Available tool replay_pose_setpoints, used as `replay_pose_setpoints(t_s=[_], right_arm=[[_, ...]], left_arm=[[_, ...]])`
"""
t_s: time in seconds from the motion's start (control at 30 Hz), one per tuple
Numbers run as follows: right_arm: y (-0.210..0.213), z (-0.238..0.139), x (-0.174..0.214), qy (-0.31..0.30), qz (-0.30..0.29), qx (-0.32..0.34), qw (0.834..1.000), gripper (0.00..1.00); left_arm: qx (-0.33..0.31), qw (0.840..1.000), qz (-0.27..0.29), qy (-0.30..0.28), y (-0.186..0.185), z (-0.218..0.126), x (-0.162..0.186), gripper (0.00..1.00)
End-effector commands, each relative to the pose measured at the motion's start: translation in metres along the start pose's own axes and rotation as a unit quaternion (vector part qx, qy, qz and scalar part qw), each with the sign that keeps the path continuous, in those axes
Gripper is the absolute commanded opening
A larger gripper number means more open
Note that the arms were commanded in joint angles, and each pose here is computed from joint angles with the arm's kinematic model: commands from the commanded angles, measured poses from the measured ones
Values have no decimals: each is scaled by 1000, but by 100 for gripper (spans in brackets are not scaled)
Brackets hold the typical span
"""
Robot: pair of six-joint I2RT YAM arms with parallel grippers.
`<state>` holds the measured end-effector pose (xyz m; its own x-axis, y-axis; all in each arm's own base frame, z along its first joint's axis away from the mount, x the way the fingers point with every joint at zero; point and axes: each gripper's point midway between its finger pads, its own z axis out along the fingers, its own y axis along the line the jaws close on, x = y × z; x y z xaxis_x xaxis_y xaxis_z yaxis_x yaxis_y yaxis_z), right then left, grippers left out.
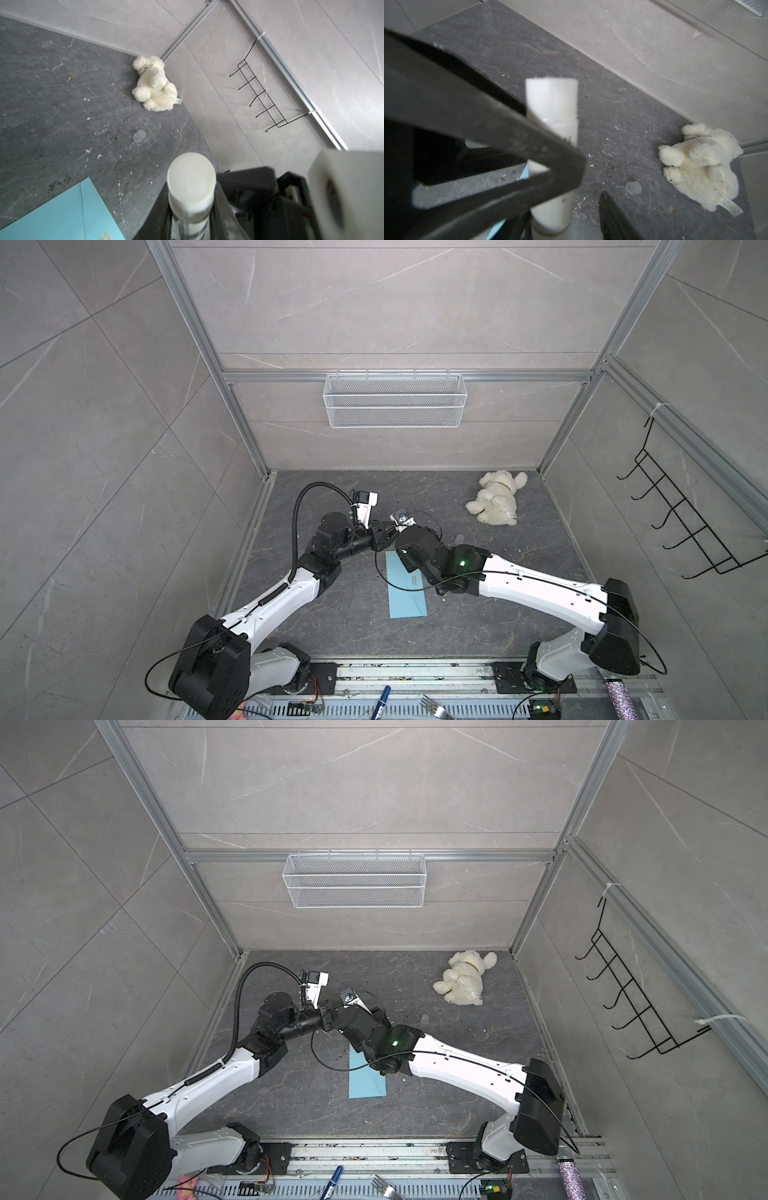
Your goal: Place the letter into the envelope and seal it
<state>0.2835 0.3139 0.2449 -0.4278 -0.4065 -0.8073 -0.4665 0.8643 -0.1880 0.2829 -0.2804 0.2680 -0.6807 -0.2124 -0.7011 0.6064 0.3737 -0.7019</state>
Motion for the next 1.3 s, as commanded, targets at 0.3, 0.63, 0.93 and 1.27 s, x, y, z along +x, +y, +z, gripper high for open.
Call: replay_pose_setpoints(t_s=[0.3, 0.63, 0.93, 1.27], right_arm=[[-27, -69, -18, -56, 141, -180, 972, 76], [-21, -80, -31, -53, 149, -224, 962, 75], [-14, -88, -27, -46, 146, -249, 956, 75], [-20, -87, -21, -60, 130, -234, 962, 75]], left_arm=[[23, 988, 153, 7, -37, -23, -6, 0], [15, 959, 282, -16, -41, -38, 1, 0], [11, 913, 405, -44, -47, -43, 17, 0], [25, 929, 360, -81, -58, -42, 10, 0]])
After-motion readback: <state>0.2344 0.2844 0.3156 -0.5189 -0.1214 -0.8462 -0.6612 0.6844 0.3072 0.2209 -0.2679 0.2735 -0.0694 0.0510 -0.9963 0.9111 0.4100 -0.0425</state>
